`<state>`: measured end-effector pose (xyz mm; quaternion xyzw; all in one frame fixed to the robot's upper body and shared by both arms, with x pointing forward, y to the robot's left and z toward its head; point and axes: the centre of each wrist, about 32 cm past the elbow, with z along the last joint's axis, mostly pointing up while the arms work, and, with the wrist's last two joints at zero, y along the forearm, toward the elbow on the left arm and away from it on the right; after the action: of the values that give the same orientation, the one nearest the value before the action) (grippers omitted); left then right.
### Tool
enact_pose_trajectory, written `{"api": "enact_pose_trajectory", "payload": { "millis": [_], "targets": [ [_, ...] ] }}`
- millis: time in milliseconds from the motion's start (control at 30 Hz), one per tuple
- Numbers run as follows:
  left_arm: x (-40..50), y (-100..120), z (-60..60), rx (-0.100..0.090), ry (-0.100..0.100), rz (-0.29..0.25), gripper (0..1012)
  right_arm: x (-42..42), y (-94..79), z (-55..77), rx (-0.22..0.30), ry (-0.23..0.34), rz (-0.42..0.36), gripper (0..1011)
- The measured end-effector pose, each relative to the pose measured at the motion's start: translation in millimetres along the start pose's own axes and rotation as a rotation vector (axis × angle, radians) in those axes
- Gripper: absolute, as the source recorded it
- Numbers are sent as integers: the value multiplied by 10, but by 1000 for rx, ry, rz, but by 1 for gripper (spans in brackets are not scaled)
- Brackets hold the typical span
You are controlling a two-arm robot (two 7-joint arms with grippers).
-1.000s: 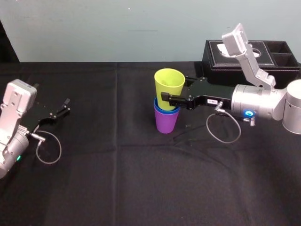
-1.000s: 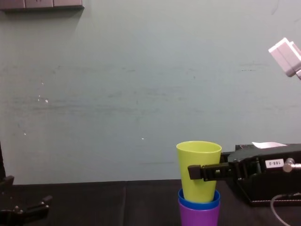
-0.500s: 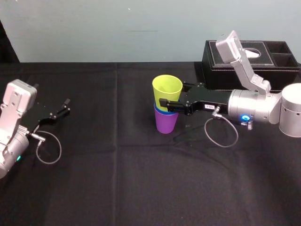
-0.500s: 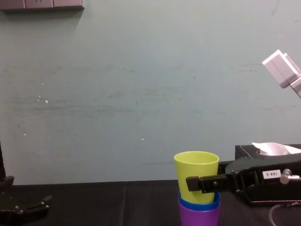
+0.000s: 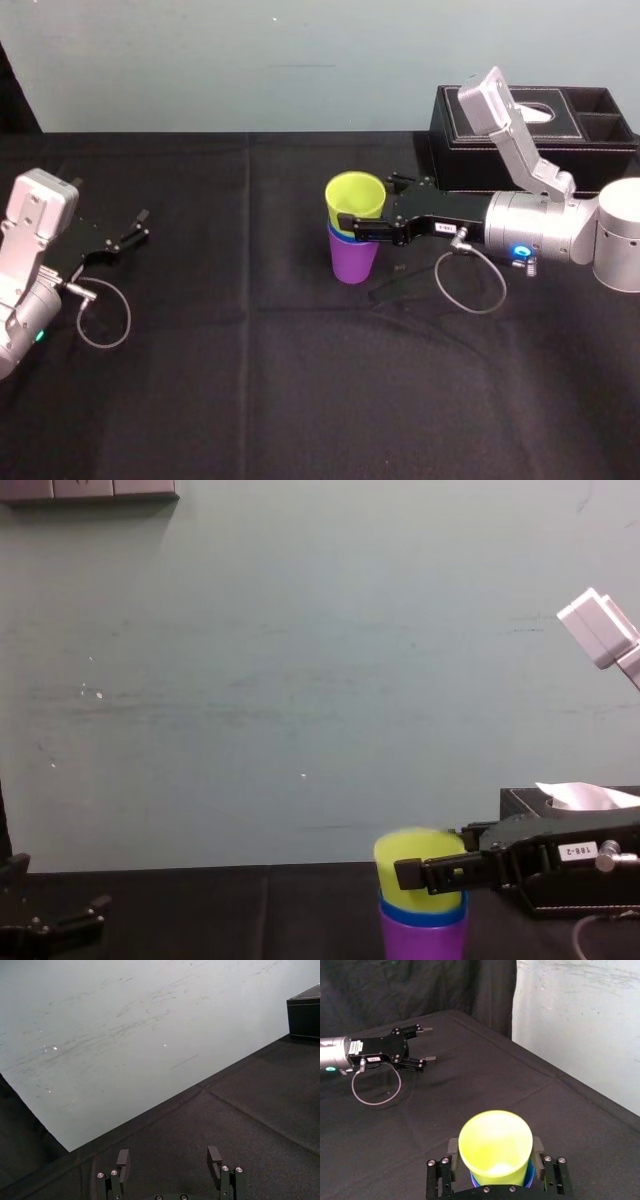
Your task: Stack the three plastic cups sequentially using one hand.
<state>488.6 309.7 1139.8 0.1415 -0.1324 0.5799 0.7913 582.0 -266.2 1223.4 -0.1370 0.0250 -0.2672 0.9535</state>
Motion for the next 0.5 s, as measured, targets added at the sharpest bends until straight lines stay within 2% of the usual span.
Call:
{"api": "enact_pose_trajectory", "payload": {
  "millis": [167, 433, 500],
  "targets": [
    [0, 0, 0, 0, 0, 0, 1011, 1, -2, 2, 1, 0, 0, 1002],
    [0, 0, 0, 0, 0, 0, 1011, 0, -7, 5, 3, 0, -1, 1004],
    [0, 0, 0, 0, 0, 0, 1011, -37, -25, -3, 24, -8, -8, 1004]
  ]
}}
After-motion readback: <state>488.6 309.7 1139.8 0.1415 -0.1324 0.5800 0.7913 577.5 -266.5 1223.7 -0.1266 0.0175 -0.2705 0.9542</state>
